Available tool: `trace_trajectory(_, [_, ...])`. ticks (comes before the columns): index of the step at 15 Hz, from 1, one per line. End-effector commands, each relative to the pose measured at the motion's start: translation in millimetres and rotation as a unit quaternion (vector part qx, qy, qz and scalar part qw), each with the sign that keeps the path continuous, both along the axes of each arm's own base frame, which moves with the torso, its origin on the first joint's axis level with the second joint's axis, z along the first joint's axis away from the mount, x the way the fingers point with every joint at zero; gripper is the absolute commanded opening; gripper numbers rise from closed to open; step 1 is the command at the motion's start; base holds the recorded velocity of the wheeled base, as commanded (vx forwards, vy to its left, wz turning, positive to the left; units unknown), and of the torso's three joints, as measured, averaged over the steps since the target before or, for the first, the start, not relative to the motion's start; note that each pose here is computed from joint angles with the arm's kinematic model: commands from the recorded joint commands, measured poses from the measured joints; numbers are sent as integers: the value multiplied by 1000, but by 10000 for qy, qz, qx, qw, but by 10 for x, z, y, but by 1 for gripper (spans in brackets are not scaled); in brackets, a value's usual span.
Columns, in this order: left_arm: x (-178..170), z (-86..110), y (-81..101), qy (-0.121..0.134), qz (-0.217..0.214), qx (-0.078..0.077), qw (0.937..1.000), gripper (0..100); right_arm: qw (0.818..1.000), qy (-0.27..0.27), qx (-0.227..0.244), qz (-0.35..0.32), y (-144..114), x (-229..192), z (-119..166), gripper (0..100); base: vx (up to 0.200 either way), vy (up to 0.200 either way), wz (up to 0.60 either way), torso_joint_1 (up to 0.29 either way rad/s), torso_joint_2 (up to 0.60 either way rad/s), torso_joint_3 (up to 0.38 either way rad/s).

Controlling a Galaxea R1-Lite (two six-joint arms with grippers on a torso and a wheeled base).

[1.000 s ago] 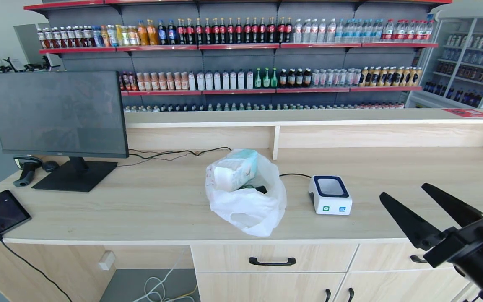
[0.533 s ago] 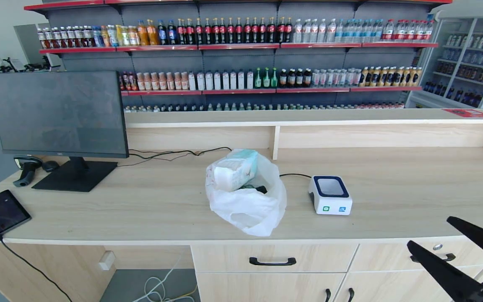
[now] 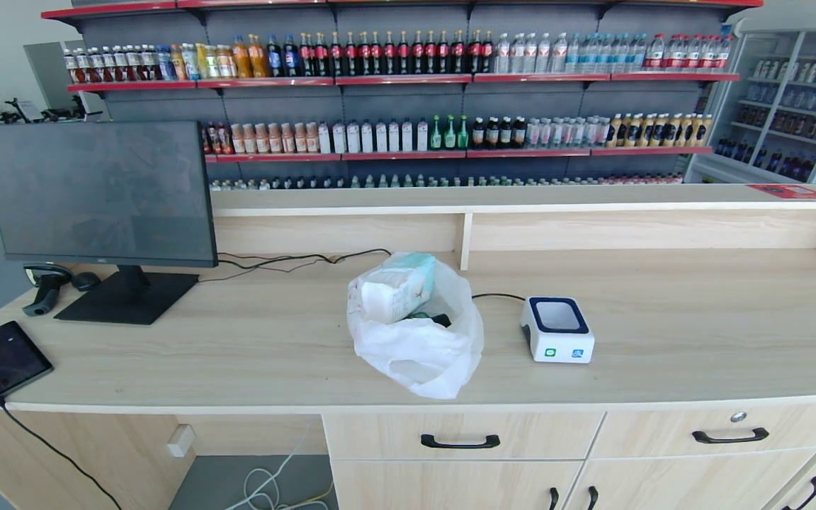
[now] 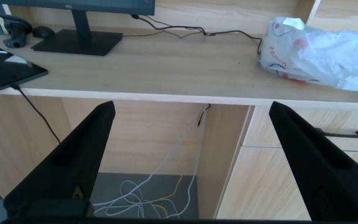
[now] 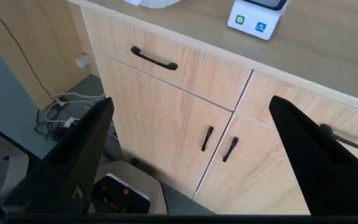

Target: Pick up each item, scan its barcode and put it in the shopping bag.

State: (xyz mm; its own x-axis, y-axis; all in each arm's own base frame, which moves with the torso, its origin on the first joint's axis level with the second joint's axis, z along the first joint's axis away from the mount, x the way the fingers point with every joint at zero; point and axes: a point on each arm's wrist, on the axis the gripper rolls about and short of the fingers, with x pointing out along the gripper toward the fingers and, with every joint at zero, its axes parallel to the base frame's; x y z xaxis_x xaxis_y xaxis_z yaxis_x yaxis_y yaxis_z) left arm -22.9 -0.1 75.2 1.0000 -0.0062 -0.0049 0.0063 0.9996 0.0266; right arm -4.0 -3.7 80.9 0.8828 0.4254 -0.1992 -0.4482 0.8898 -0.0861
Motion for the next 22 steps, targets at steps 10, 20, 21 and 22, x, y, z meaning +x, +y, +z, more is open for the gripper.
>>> trace_trajectory(10, [0,1,0,-1,8,-49,10000,100,9650,-732,606,-2445,21,-161,-43,100,0,0,0,0,0,0])
trace_trajectory(20, [0,1,1,-1,16,-56,10000,100,9623,-910,584,-2496,23,-188,-53,100,0,0,0,0,0,0])
trace_trajectory(21, [0,1,1,-1,16,-79,10000,100,9622,-909,591,-2497,23,-188,-53,100,0,0,0,0,0,0])
trace_trajectory(22, [1,-4,1,7,16,-87,10000,100,9623,-905,607,-2490,24,-188,-53,100,0,0,0,0,0,0])
